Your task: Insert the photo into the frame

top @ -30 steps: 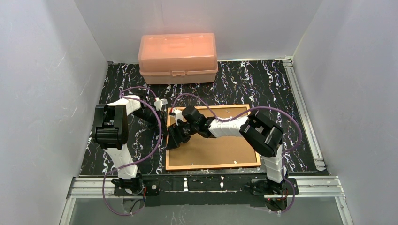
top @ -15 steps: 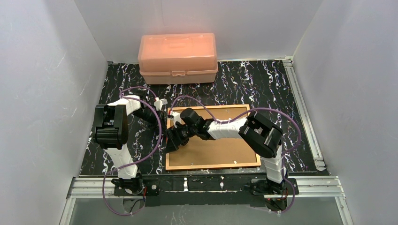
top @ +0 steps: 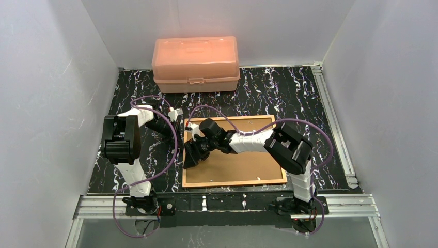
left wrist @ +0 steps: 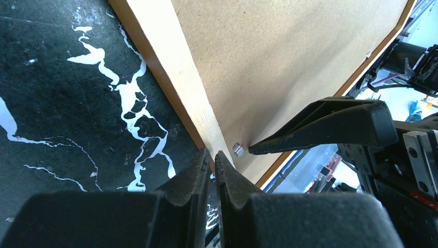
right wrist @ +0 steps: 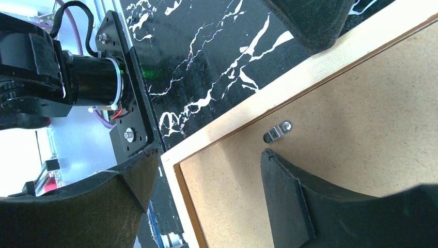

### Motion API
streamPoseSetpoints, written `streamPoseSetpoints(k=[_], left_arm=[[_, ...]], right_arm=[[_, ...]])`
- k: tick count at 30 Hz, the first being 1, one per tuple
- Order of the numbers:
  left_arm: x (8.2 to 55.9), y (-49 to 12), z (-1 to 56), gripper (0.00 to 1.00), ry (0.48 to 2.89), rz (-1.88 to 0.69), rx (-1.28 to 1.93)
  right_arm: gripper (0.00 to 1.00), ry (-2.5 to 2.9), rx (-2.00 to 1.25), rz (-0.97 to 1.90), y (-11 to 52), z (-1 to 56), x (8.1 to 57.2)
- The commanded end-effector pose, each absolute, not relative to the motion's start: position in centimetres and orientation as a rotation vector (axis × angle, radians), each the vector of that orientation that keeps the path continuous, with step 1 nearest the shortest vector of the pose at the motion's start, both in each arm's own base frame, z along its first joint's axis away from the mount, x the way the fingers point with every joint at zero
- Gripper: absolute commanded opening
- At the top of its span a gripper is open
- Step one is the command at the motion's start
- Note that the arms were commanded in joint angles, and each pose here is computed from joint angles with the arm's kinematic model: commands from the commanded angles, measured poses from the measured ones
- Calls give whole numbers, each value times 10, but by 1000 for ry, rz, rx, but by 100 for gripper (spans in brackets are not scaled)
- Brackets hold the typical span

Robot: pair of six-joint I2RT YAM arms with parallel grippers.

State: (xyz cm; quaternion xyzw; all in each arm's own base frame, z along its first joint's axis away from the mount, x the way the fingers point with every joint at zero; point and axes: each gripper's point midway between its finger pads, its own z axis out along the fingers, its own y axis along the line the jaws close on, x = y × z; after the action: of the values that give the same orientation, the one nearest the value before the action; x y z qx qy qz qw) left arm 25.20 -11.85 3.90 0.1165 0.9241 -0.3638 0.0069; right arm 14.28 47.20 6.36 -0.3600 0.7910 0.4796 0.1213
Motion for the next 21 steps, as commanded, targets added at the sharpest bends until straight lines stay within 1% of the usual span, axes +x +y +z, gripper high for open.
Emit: streamPoseSetpoints(k=[1,21], left_arm=[[250,-119,49,8,2873,-1148,361],[250,-120,45,8,2880,-1165,347]], right_arm=[[81,2275,-1057,1405,470,73,146],[79,2263,-1005,1431,486,66,157]])
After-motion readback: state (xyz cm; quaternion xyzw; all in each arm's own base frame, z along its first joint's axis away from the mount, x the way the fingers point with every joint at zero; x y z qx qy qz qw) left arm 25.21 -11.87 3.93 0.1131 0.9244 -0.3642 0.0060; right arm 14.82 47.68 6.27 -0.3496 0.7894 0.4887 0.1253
